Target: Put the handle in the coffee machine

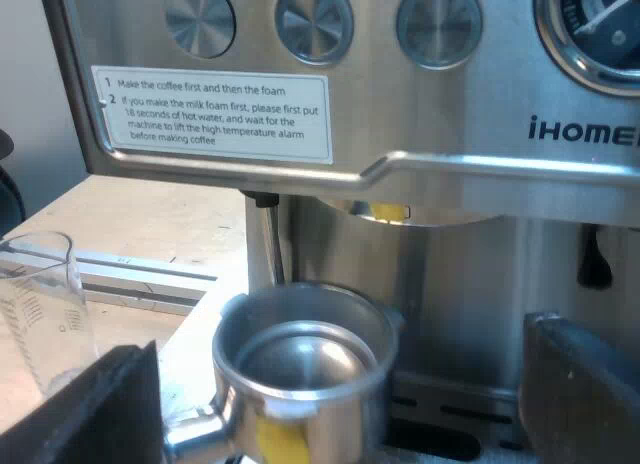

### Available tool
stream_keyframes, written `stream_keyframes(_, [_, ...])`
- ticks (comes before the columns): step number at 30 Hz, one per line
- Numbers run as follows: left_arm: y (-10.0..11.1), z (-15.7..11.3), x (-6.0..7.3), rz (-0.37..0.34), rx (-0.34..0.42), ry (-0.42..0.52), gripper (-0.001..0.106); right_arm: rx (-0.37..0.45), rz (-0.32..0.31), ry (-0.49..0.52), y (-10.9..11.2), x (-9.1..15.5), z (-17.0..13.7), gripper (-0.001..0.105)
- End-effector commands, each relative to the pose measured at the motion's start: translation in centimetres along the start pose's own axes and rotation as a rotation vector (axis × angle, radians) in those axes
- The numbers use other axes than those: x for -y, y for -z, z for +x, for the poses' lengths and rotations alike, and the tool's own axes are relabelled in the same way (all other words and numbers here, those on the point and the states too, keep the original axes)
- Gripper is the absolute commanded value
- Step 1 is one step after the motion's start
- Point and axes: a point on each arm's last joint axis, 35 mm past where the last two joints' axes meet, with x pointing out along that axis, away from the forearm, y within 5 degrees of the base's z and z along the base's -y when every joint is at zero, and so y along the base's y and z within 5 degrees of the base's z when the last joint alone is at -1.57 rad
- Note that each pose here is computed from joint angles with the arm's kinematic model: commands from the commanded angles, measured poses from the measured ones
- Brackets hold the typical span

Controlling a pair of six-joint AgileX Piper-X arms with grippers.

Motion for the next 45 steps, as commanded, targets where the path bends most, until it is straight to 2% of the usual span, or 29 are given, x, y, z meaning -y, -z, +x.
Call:
stream_keyframes(1, [-0.8, 0.4, -0.7, 0.080, 0.060, 0.070, 0.000, 0.004, -0.010, 0.004, -0.2, 0.0, -0.1, 0.074])
stream_keyframes(13, [-1.7, 1.9, -3.0, 0.124, 0.070, 0.153, 0.000, 0.004, -0.010, 0.004, -0.2, 0.0, -0.1, 0.074])
stream_keyframes(15, [-2.4, 2.4, -3.9, 0.137, 0.080, 0.186, 0.000, 0.004, -0.010, 0.004, -0.2, 0.0, -0.1, 0.074])
stream_keyframes(22, [-3.1, 3.0, -5.3, 0.176, 0.031, 0.242, 0.000, 0.004, -0.010, 0.004, -0.2, 0.0, -0.1, 0.074])
stream_keyframes(25, [-3.3, 3.0, -6.2, 0.190, 0.026, 0.253, 0.000, 0.004, -0.010, 0.004, -0.2, 0.0, -0.1, 0.074])
stream_keyframes(32, [-3.5, 3.1, -7.1, 0.213, 0.026, 0.268, 0.000, 0.004, -0.010, 0.004, -0.2, 0.0, -0.1, 0.074])
stream_keyframes(34, [-3.8, 3.7, -8.0, 0.198, 0.018, 0.283, 0.000, 0.004, -0.010, 0.004, -0.2, 0.0, -0.1, 0.074])
stream_keyframes(45, [-4.4, 4.0, -8.8, 0.241, 0.045, 0.268, 0.000, 0.004, -0.010, 0.004, -0.2, 0.0, -0.1, 0.074])
